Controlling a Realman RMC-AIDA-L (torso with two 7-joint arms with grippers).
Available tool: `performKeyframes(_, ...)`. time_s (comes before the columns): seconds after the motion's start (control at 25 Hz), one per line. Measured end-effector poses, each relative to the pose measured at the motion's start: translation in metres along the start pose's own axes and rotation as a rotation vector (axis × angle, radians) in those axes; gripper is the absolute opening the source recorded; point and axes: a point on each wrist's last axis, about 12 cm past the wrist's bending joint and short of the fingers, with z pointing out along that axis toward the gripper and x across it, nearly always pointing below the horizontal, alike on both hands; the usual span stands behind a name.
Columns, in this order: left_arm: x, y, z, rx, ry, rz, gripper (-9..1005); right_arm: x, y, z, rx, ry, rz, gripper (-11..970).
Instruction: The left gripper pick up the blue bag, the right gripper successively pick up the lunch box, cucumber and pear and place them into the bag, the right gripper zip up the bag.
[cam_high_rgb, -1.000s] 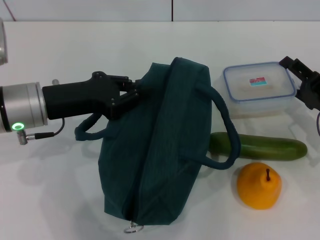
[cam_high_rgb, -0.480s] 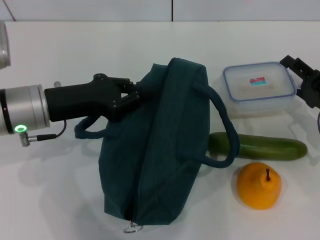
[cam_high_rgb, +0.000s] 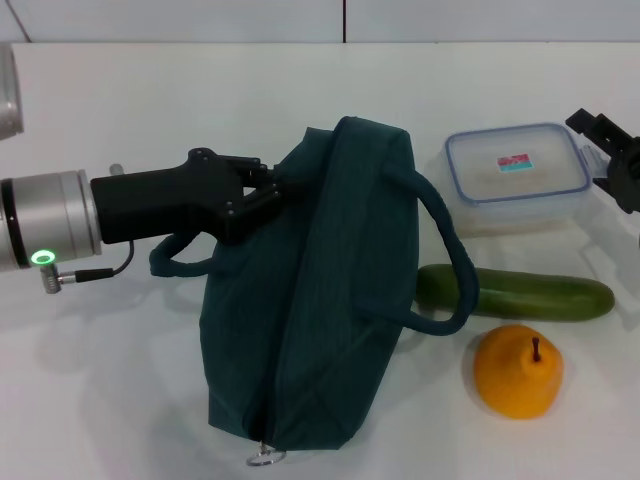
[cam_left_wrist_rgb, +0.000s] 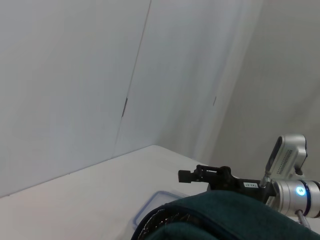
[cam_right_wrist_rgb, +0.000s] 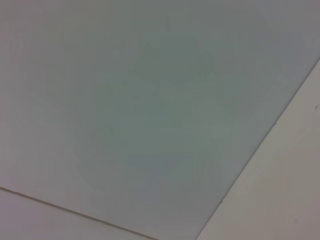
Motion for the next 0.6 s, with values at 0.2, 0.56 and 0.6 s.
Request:
performKeyframes(0.2, -0.0005, 0.0001, 0.0004, 0.001, 0.000, 0.002, 134, 0.0004, 0.0007, 0.0021, 0.002, 0.010, -0.006, 723)
performKeyframes(0.56, -0.0012, 0.0004, 0.0006, 0.002, 0.000, 0.004, 133, 0.0017, 0.0011, 0.0033, 0.003, 0.021, -0.010, 661)
performKeyframes(0.6, -0.0012, 0.0005, 0.0005, 0.001, 0.000, 0.004, 133, 0.0019, 0.0012, 0.0034, 0.003, 0.021, -0.010, 655)
